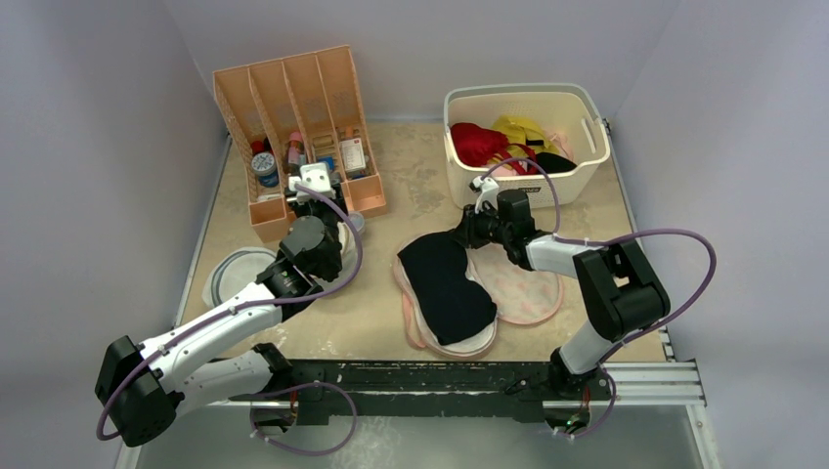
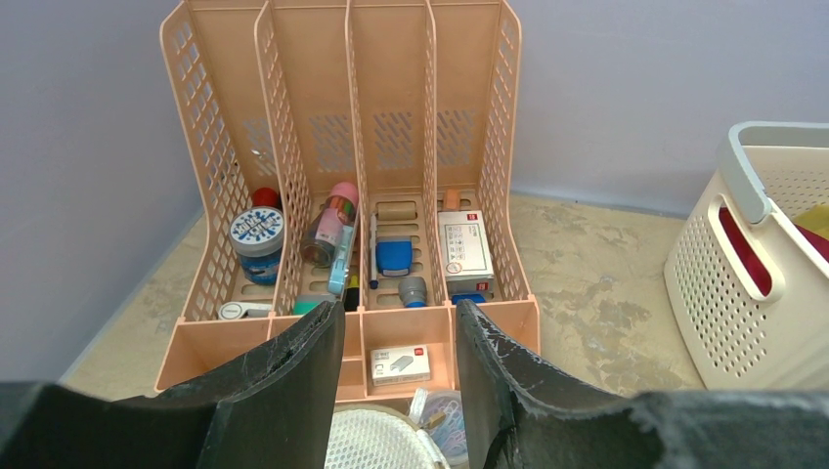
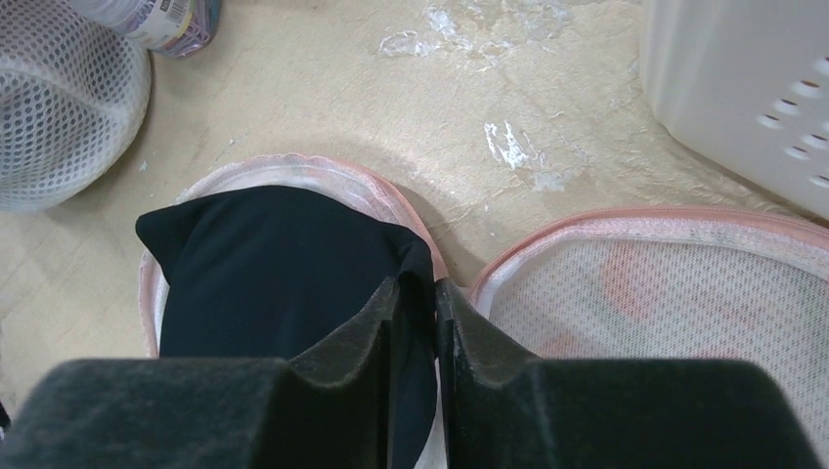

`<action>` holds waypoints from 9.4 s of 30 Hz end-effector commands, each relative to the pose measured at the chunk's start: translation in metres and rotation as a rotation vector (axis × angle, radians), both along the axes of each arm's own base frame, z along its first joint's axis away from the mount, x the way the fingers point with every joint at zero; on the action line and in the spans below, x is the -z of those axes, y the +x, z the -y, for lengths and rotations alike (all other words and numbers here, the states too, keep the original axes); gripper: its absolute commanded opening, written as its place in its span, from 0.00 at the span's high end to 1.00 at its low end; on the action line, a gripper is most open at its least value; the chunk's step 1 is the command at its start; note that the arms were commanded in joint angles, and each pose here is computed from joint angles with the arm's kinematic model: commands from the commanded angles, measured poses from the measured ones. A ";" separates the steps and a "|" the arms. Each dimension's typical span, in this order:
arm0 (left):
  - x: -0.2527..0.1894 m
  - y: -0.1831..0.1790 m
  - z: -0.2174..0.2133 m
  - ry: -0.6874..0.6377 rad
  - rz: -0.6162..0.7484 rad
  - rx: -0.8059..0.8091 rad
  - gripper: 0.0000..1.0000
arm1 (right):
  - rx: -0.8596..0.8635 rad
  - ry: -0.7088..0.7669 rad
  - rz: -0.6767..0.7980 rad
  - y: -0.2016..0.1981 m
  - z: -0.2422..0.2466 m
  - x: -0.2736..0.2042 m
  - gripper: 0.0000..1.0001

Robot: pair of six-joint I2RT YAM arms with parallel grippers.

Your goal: Unzip the laundry bag and remove the bra

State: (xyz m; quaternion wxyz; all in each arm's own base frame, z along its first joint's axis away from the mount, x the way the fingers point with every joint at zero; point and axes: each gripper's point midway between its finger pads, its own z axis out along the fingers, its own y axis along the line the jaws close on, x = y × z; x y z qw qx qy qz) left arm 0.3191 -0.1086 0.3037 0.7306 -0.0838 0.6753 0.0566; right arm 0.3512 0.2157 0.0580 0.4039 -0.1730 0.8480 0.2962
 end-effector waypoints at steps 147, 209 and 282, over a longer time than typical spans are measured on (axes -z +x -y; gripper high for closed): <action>-0.023 0.013 -0.011 -0.058 0.026 -0.027 0.56 | 0.244 0.624 0.898 0.265 0.106 -0.361 1.00; -0.037 0.008 -0.009 -0.123 0.053 0.021 0.56 | 0.677 -0.023 0.487 0.137 0.196 -0.261 0.30; -0.037 0.012 0.009 -0.075 0.031 0.107 0.10 | 0.846 0.140 -0.270 -0.011 0.239 0.021 0.11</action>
